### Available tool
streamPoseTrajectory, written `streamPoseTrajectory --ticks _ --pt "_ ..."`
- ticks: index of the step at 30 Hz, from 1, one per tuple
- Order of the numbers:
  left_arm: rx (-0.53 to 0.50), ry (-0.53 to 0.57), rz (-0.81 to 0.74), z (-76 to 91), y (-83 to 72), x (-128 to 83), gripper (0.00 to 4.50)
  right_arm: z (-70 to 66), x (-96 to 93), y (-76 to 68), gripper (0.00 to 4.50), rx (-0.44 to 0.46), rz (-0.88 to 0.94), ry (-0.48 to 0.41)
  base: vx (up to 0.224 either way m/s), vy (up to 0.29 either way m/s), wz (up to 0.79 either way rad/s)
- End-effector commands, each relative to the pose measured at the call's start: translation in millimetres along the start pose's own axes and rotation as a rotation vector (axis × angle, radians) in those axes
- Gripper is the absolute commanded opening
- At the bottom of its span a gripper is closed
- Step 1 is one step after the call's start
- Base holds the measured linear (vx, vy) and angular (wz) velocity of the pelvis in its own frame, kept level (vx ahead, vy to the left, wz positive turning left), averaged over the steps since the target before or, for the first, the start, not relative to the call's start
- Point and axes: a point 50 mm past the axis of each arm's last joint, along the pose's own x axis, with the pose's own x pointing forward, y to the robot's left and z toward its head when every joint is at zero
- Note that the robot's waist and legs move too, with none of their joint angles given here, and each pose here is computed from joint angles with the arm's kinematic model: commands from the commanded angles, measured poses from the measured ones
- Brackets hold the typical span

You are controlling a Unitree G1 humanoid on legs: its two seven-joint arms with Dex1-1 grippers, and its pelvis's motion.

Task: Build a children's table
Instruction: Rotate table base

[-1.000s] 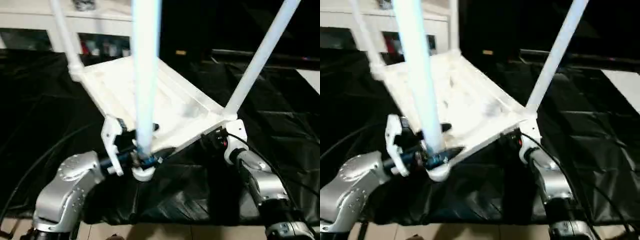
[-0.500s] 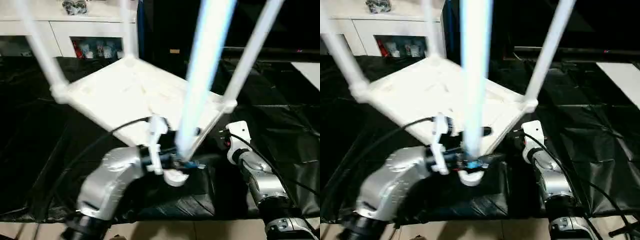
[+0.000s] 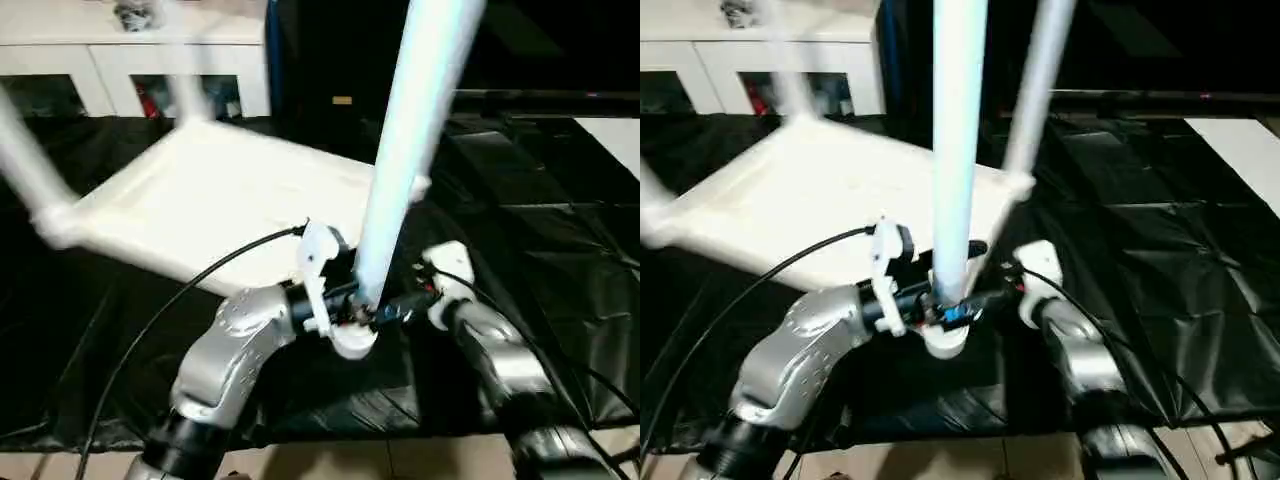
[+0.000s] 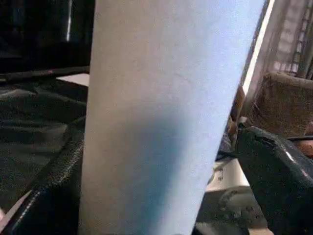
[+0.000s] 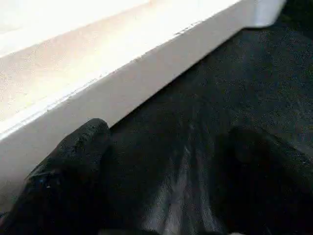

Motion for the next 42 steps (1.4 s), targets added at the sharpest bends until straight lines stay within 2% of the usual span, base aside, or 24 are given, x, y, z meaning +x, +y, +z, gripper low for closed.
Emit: streamPoseTrajectory --ticks 1,6,8,9,12,16,17,18,19,20,21,22,23,25,31,42 --pt "0.042 -0.004 -0.033 2.1 -7.7 15.4 4.49 14.0 11.9 20.1 4.5 -0.034 0.077 -0.049 0.0 0.0 0.0" --pt "0.121 0.066 0.132 -5.1 11.1 13.0 4.49 12.2 8.8 1.4 4.5 -0.058 -0.028 -0.036 0.0 0.0 0.0" --pt "0.139 0.095 0.167 -5.0 23.3 4.6 4.49 10.7 2.1 -14.8 4.5 -0.051 -0.071 -0.037 0.0 0.0 0.0" --pt "0.137 0.1 0.168 -4.6 25.2 2.6 4.49 10.4 0.1 -18.3 4.5 -0.049 -0.076 -0.038 0.0 0.0 0.0" --pt "0.138 0.113 0.141 -3.5 27.5 -4.4 4.49 9.6 -5.9 -24.7 4.5 -0.058 -0.052 -0.041 0.0 0.0 0.0" --pt "0.169 0.244 0.012 -9.2 40.1 -35.9 4.49 6.8 -29.7 -27.7 4.5 -0.181 0.187 -0.006 0.0 0.0 0.0" --pt "0.169 0.244 0.012 -9.2 40.1 -35.9 4.49 6.8 -29.7 -27.7 4.5 -0.181 0.187 -0.006 0.0 0.0 0.0" --pt "0.194 0.324 -0.042 -11.6 47.8 -48.4 4.49 6.1 -40.4 -30.1 4.5 -0.233 0.258 0.025 0.0 0.0 0.0" --pt "0.197 0.345 -0.052 -12.1 50.0 -51.3 4.33 5.9 -43.1 -30.7 4.5 -0.248 0.274 0.032 0.0 0.0 0.0" --pt "0.223 0.419 -0.085 -13.2 57.8 -60.1 4.23 5.3 -52.0 -33.8 4.5 -0.292 0.322 0.062 0.0 0.0 0.0" --pt "0.223 0.419 -0.085 -13.2 57.8 -60.1 4.16 5.3 -52.0 -33.8 4.5 -0.292 0.322 0.062 0.0 0.0 0.0" --pt "0.252 0.484 -0.107 -13.1 66.6 -66.2 4.12 5.9 -61.2 -38.2 4.5 -0.327 0.356 0.088 0.0 0.0 0.0" --pt "0.252 0.484 -0.107 -13.1 66.6 -66.2 4.02 5.9 -61.2 -38.2 4.5 -0.327 0.356 0.088 0.0 0.0 0.0" --pt "0.268 0.58 -0.159 -12.0 79.2 -71.3 3.88 12.7 -75.8 -43.1 4.5 -0.324 0.404 0.106 0.0 0.0 0.0" --pt "0.253 0.677 -0.221 -13.6 93.7 -73.8 3.35 19.1 -101.2 -36.6 4.5 -0.312 0.544 0.158 0.0 0.0 0.0" --pt "0.209 0.734 -0.237 -16.9 106.6 -73.1 2.43 22.0 -115.7 -28.5 4.5 -0.291 0.58 0.197 0.0 0.0 0.0"
